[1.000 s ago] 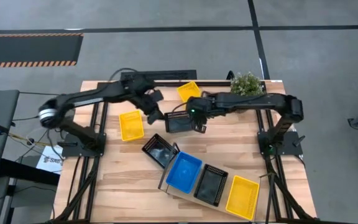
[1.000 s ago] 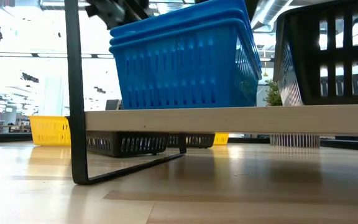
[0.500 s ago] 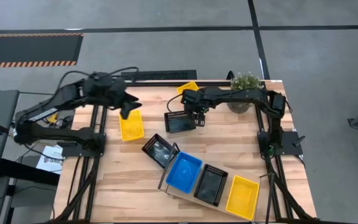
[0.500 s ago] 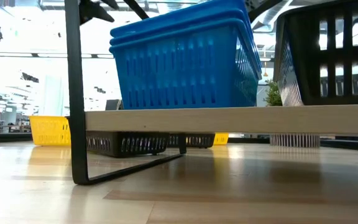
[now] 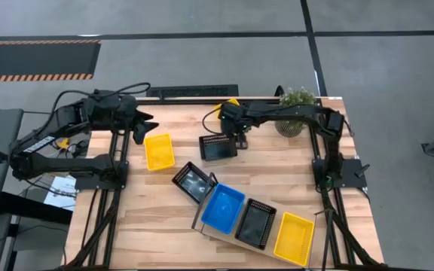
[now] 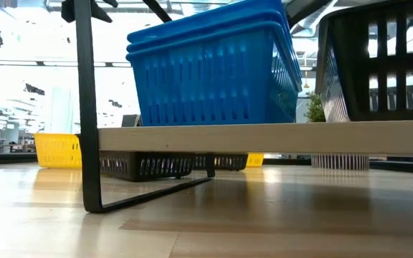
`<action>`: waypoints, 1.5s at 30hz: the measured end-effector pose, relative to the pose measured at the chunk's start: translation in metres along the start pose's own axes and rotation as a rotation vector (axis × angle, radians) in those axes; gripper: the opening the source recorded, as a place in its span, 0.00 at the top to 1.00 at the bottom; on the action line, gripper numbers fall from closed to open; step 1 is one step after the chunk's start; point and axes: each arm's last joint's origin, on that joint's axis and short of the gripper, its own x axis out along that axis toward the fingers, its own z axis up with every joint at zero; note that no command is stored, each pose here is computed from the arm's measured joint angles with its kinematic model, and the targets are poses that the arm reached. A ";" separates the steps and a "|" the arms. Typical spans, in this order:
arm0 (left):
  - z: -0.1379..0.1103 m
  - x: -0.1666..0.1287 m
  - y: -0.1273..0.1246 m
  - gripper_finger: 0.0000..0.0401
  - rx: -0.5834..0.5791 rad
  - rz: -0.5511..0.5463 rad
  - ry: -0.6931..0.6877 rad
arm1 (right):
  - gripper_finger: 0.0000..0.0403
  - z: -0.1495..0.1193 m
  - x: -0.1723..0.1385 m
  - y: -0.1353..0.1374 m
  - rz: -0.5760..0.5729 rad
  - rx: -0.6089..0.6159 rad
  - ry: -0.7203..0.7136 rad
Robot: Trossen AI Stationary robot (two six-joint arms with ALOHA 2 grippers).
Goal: Stack baskets on shelf by color
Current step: Stack the top yellow bin on top of the yellow bin on the shelf
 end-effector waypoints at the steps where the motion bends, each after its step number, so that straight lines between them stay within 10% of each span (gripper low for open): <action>1: -0.001 0.000 0.000 0.50 0.000 0.004 0.009 | 0.35 -0.001 0.004 0.001 0.005 0.000 0.014; 13: -0.001 0.005 0.000 0.50 0.004 0.018 0.033 | 0.40 -0.001 0.023 0.003 0.004 0.048 0.075; 22: -0.001 0.005 0.001 0.50 0.010 0.019 0.036 | 0.92 -0.004 0.016 0.008 0.024 0.161 0.151; 25: -0.001 0.005 0.001 0.50 0.020 0.019 0.036 | 0.94 0.007 0.001 0.010 0.033 0.152 0.136; 36: -0.001 0.005 0.001 0.50 0.016 0.020 0.036 | 0.99 0.033 -0.151 0.019 0.010 0.375 -0.088; 45: -0.001 0.005 0.001 0.50 0.003 0.020 0.036 | 0.99 -0.014 -0.262 0.120 0.186 0.955 -0.120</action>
